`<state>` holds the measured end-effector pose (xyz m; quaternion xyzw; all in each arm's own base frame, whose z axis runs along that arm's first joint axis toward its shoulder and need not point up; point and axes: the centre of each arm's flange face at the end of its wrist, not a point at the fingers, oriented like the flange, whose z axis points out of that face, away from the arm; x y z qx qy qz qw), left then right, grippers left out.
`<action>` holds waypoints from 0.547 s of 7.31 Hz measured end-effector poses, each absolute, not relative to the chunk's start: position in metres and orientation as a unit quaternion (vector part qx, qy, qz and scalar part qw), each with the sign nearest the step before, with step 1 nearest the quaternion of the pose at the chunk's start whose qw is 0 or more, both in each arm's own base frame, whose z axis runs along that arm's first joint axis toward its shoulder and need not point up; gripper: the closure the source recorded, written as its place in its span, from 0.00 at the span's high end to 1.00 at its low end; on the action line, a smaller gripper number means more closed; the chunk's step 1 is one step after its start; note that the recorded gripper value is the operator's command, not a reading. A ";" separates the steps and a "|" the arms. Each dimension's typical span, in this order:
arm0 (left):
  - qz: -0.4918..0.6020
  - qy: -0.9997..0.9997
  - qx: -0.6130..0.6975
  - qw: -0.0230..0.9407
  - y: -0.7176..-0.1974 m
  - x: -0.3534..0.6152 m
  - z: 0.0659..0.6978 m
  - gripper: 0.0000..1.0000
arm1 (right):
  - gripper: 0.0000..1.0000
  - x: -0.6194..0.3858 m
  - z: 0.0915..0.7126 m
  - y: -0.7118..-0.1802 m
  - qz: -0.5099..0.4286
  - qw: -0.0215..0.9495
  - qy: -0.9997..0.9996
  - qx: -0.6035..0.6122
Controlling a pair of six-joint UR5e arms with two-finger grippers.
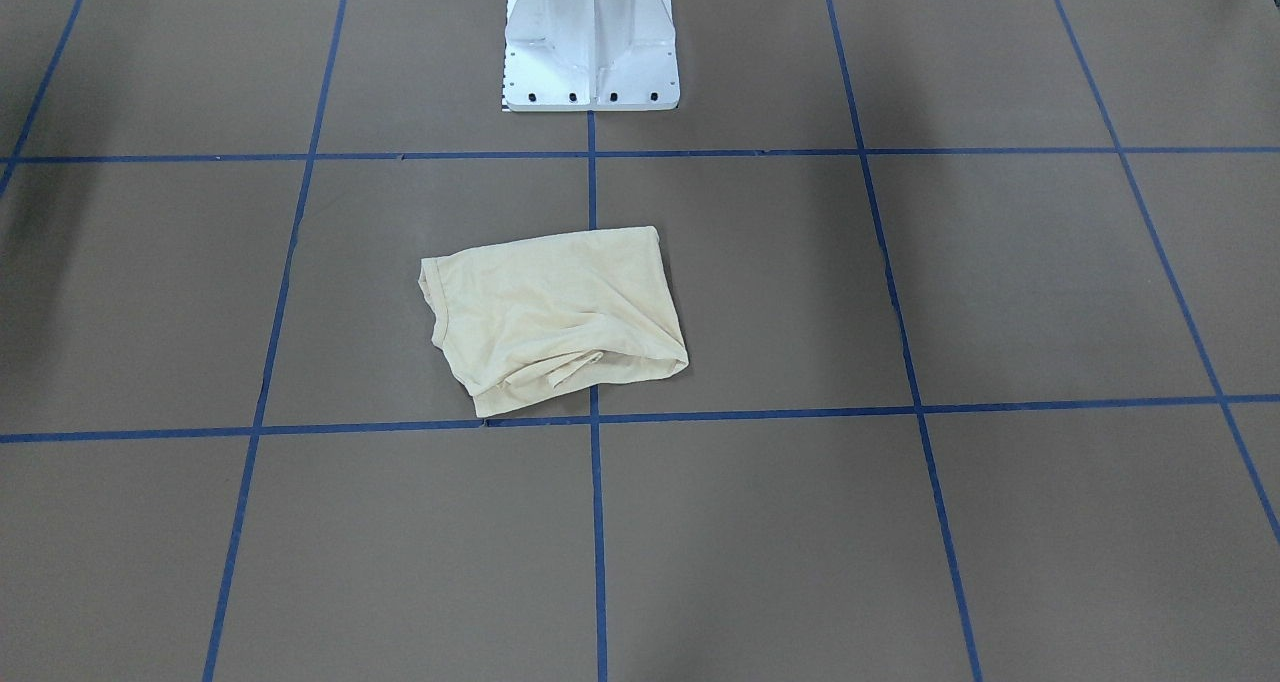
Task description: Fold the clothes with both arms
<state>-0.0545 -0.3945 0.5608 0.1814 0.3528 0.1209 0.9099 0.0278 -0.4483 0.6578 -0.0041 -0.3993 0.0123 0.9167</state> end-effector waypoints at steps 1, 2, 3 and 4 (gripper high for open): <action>0.121 0.353 0.182 0.910 -0.394 -0.055 0.560 1.00 | 1.00 0.027 0.658 -0.448 0.012 0.917 -0.399 -0.004; 0.121 0.352 0.182 0.910 -0.394 -0.055 0.560 1.00 | 1.00 0.027 0.658 -0.448 0.011 0.917 -0.400 -0.005; 0.121 0.352 0.183 0.910 -0.394 -0.055 0.559 1.00 | 1.00 0.027 0.658 -0.448 0.011 0.917 -0.400 -0.005; 0.121 0.352 0.183 0.910 -0.394 -0.055 0.559 1.00 | 1.00 0.026 0.658 -0.448 0.011 0.916 -0.400 -0.005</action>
